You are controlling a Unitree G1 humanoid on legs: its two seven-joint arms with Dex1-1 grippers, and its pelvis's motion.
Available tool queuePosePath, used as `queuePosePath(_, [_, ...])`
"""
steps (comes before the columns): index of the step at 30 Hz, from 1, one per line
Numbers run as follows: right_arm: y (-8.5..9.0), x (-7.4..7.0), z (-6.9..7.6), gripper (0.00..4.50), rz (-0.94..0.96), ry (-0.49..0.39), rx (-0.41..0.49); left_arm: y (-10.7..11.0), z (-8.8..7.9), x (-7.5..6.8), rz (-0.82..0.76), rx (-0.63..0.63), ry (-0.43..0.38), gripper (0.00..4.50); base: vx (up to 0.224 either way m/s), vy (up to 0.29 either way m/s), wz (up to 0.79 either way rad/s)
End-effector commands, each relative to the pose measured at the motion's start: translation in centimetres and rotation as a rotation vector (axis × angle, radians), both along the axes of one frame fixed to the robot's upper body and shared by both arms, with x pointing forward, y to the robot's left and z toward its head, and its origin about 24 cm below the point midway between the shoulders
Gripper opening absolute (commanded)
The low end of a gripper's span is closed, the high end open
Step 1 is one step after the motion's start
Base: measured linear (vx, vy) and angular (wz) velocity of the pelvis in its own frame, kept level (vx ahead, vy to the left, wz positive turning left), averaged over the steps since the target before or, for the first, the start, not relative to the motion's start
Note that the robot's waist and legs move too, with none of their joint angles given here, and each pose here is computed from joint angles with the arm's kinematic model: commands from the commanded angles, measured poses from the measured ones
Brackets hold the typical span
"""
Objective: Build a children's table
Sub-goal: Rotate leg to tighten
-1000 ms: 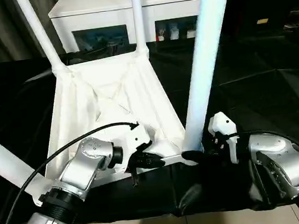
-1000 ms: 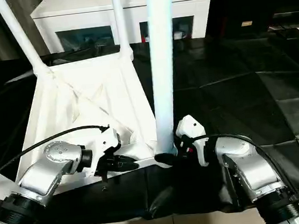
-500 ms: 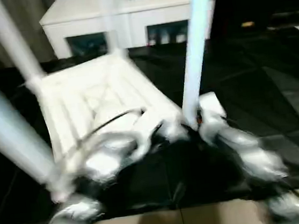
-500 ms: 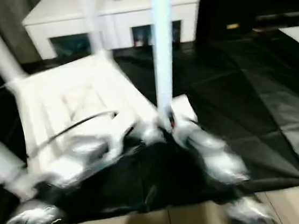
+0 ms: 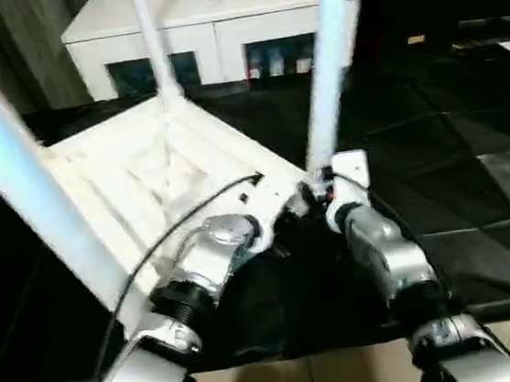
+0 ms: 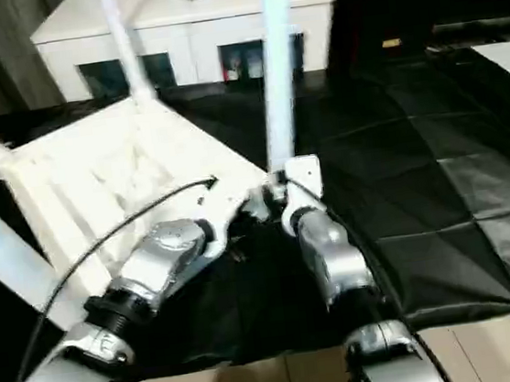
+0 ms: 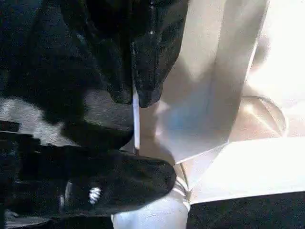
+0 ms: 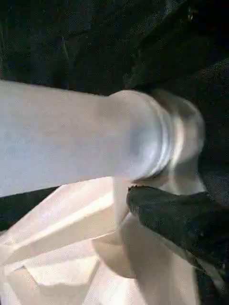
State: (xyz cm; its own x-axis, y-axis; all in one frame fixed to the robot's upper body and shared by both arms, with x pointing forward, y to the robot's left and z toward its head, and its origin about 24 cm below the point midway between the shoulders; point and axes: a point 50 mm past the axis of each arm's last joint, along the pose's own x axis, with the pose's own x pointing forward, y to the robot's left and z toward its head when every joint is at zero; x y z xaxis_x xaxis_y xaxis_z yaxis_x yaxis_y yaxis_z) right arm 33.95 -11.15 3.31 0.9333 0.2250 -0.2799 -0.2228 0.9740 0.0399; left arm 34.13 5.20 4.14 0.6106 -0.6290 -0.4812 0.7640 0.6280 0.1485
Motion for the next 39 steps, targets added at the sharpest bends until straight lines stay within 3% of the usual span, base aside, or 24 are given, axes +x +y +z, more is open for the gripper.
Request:
queuePosePath(1, [-0.4, -0.3, 1.5, 3.86, 0.100, -0.066, -0.015, 1.0, 0.2, 0.2, -0.017, 0.010, -0.037, 0.00, 0.000, 0.000, 0.00])
queuePosePath(3, [-1.6, -1.0, 2.3, 4.10, 0.207, -0.091, -0.049, 1.4, 0.0, 0.0, -0.046, 0.007, -0.027, 0.00, 0.000, 0.000, 0.00])
queuePosePath(7, [-4.3, -3.0, 3.1, 4.10, 0.429, -0.092, -0.143, 2.0, -0.2, -0.7, -0.144, 0.004, 0.008, 0.00, 0.000, 0.000, 0.00])
queuePosePath(12, [-5.9, -4.9, 3.5, 4.10, 0.612, -0.079, -0.196, 2.5, -0.4, -2.0, -0.320, -0.006, 0.051, 0.00, 0.000, 0.000, 0.00])
queuePosePath(13, [-6.6, -5.7, 3.7, 4.10, 0.694, -0.055, -0.205, 3.1, -0.3, -3.8, -0.516, -0.022, 0.136, 0.00, 0.000, 0.000, 0.00])
queuePosePath(14, [-6.8, -6.0, 3.7, 4.10, 0.715, -0.047, -0.202, 3.4, -0.3, -4.5, -0.577, -0.023, 0.173, 0.00, 0.000, 0.000, 0.00])
queuePosePath(21, [-6.4, -6.7, 3.7, 4.10, 0.811, -0.004, -0.203, 4.1, -0.3, -5.1, -0.621, -0.008, 0.211, 0.00, 0.000, 0.000, 0.00])
queuePosePath(28, [-6.1, -7.1, 3.4, 4.10, 0.878, 0.028, -0.190, 4.6, 0.0, -4.9, -0.612, 0.002, 0.190, 0.00, 0.000, 0.000, 0.00])
queuePosePath(39, [-6.0, -6.8, 2.4, 2.95, 0.876, 0.083, -0.154, 4.9, 0.1, -4.8, -0.605, 0.008, 0.195, 0.00, 0.000, 0.000, 0.00])
